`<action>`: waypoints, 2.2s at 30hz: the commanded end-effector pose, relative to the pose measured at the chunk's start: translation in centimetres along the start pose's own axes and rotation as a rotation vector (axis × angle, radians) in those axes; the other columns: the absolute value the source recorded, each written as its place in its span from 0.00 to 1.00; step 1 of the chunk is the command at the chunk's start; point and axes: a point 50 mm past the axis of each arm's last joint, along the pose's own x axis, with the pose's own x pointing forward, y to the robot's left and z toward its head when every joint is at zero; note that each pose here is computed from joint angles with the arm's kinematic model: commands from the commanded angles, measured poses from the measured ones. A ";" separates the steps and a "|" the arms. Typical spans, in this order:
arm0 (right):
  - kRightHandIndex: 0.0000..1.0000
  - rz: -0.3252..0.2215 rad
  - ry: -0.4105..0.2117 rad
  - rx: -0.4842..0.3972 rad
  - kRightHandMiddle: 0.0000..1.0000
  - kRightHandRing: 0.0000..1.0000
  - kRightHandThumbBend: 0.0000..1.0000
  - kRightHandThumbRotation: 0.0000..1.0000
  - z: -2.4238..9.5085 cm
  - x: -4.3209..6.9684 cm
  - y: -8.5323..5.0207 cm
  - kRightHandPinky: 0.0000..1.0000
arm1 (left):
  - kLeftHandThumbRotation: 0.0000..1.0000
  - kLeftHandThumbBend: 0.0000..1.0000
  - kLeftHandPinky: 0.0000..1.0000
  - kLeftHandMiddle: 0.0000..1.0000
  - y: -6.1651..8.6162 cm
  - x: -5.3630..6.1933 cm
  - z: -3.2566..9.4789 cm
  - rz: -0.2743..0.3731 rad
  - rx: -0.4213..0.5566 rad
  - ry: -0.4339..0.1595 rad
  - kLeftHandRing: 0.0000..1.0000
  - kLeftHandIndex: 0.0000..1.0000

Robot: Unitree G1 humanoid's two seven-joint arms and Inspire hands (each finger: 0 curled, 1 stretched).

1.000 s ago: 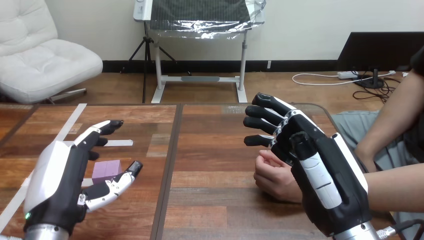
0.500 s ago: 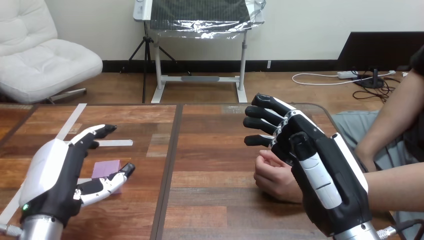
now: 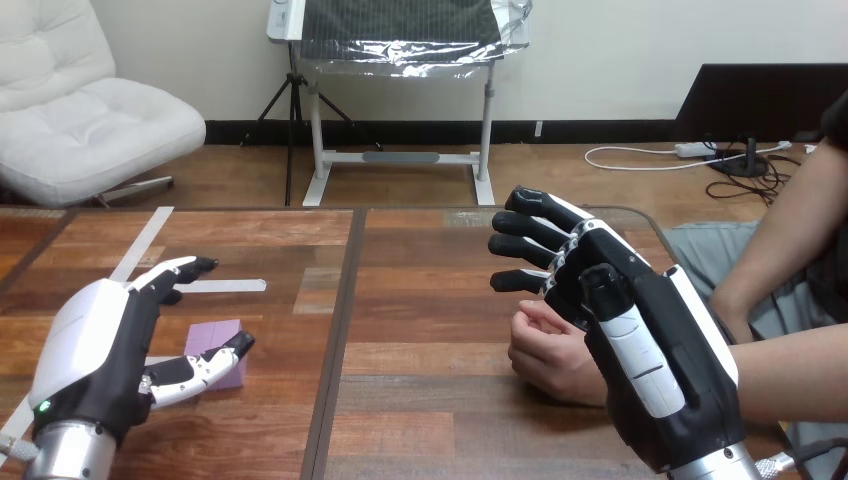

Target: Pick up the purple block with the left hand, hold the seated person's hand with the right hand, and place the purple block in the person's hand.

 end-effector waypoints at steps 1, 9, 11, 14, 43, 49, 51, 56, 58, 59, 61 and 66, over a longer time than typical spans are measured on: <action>0.82 0.022 -0.096 -0.039 0.81 0.80 0.73 0.77 1.6 1.1 -0.1 0.70 | 0.31 0.66 0.75 0.82 1.2 2.0 0.8 0.048 0.048 -0.055 0.78 0.80; 0.82 0.026 -0.098 -0.034 0.81 0.81 0.72 0.77 1.6 1.1 -0.1 0.70 | 0.31 0.66 0.76 0.83 1.1 2.7 0.5 0.023 0.084 -0.036 0.79 0.80; 0.82 0.027 -0.099 -0.028 0.82 0.81 0.72 0.77 1.6 1.2 -0.1 0.70 | 0.32 0.66 0.77 0.83 1.1 2.9 0.4 0.016 0.095 -0.033 0.79 0.80; 0.82 0.027 -0.100 -0.030 0.82 0.81 0.71 0.77 1.6 1.1 -0.1 0.70 | 0.32 0.65 0.80 0.84 1.1 3.2 0.2 0.002 0.108 -0.021 0.80 0.81; 0.82 0.021 -0.102 -0.036 0.81 0.80 0.73 0.77 1.6 1.1 -0.1 0.69 | 0.35 0.68 0.86 0.87 0.3 5.8 -0.4 -0.096 0.224 0.016 0.85 0.83; 0.82 0.020 -0.100 -0.040 0.81 0.80 0.73 0.77 1.7 1.1 -0.1 0.69 | 0.32 0.69 0.87 0.87 0.3 6.3 -0.4 -0.111 0.241 0.019 0.86 0.83; 0.82 0.020 -0.100 -0.041 0.81 0.80 0.73 0.77 1.7 1.1 -0.1 0.69 | 0.31 0.69 0.87 0.87 0.3 6.5 -0.5 -0.118 0.247 0.020 0.86 0.83; 0.82 0.018 -0.100 -0.039 0.81 0.80 0.73 0.77 1.7 1.1 -0.1 0.69 | 0.30 0.70 0.88 0.88 0.2 6.9 -0.5 -0.132 0.265 0.023 0.87 0.83; 0.82 0.018 -0.102 -0.038 0.81 0.80 0.73 0.76 1.7 1.1 -0.1 0.69 | 0.30 0.70 0.88 0.88 0.3 7.1 -0.6 -0.147 0.276 0.027 0.88 0.84; 0.82 0.019 -0.103 -0.038 0.81 0.80 0.73 0.76 1.7 1.1 -0.1 0.69 | 0.30 0.70 0.89 0.88 0.3 7.2 -0.6 -0.152 0.279 0.028 0.88 0.84; 0.82 0.020 -0.106 -0.037 0.81 0.80 0.73 0.76 1.7 1.1 -0.1 0.69 | 0.30 0.70 0.89 0.89 0.3 7.4 -0.6 -0.157 0.283 0.030 0.88 0.84; 0.82 0.019 -0.109 -0.041 0.81 0.80 0.72 0.76 1.7 1.1 -0.1 0.68 | 0.31 0.70 0.90 0.89 0.3 7.8 -0.7 -0.183 0.312 0.038 0.89 0.85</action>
